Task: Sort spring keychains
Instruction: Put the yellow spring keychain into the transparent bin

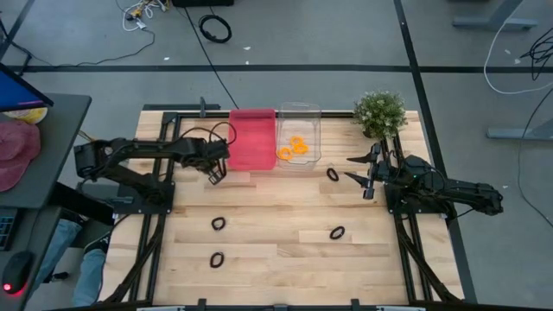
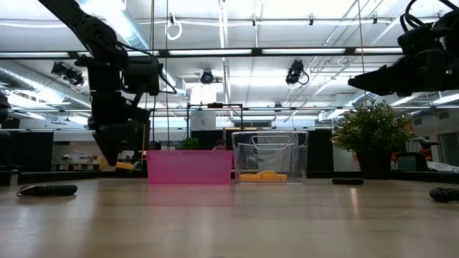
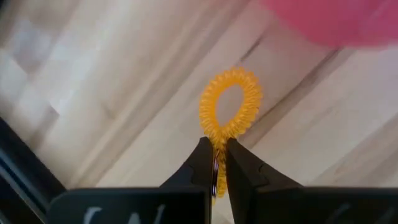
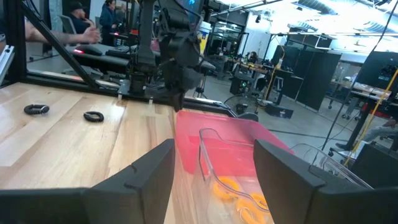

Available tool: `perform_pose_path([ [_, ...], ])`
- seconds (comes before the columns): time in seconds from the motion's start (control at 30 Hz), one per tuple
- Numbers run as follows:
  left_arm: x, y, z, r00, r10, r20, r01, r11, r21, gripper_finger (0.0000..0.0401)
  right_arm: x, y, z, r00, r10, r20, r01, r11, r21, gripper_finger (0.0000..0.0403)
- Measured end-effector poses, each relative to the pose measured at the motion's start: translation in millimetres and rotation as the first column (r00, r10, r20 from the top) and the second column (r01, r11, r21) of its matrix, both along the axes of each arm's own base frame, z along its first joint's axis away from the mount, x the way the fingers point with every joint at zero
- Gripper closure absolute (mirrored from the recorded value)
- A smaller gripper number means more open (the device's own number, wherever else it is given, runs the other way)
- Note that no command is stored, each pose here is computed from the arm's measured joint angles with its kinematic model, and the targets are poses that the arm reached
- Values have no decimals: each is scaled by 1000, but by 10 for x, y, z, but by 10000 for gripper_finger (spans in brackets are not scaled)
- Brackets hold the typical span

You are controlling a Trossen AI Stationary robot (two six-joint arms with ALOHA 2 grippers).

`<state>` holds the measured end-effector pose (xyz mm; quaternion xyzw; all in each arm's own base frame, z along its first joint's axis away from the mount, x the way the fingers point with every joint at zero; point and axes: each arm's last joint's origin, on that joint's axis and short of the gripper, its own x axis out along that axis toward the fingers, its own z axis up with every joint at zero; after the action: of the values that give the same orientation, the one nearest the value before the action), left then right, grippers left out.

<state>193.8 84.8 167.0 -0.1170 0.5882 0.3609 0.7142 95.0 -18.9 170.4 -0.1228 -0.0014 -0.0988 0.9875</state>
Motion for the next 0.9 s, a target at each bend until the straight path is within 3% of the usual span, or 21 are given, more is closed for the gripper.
perform_pose_path([
  [0.23, -73, -138, 344, 992, -47, 120, 33, 993, 115, 380, 0, 0, 0, 1000, 0, 0, 0, 1000, 0, 182],
  [0.37, 8, -210, 518, 946, -127, 297, 61, 973, 222, 380, 0, 0, 0, 1000, 0, 0, 0, 1000, 0, 182],
  [0.47, 166, -276, 578, 863, -260, 433, 129, 942, 309, 380, 0, 0, 0, 1000, -1, 0, 1, 1000, 0, 182],
  [0.57, 338, -339, 635, 737, -389, 553, 184, 903, 389, 380, 0, 0, 0, 1000, -1, 0, 1, 1000, 0, 182],
  [0.67, 479, -388, 670, 634, -491, 597, 232, 858, 459, 381, 0, 0, 0, 1000, 0, 0, 0, 1000, 0, 182],
  [0.77, 596, -403, 719, 546, -535, 644, 215, 833, 510, 381, 0, 0, 0, 1000, -1, 0, 1, 1000, 0, 182],
  [0.9, 727, -329, 712, 483, -557, 676, 159, 815, 558, 381, 0, -1, 0, 1000, -1, 0, 1, 1000, 0, 182],
])
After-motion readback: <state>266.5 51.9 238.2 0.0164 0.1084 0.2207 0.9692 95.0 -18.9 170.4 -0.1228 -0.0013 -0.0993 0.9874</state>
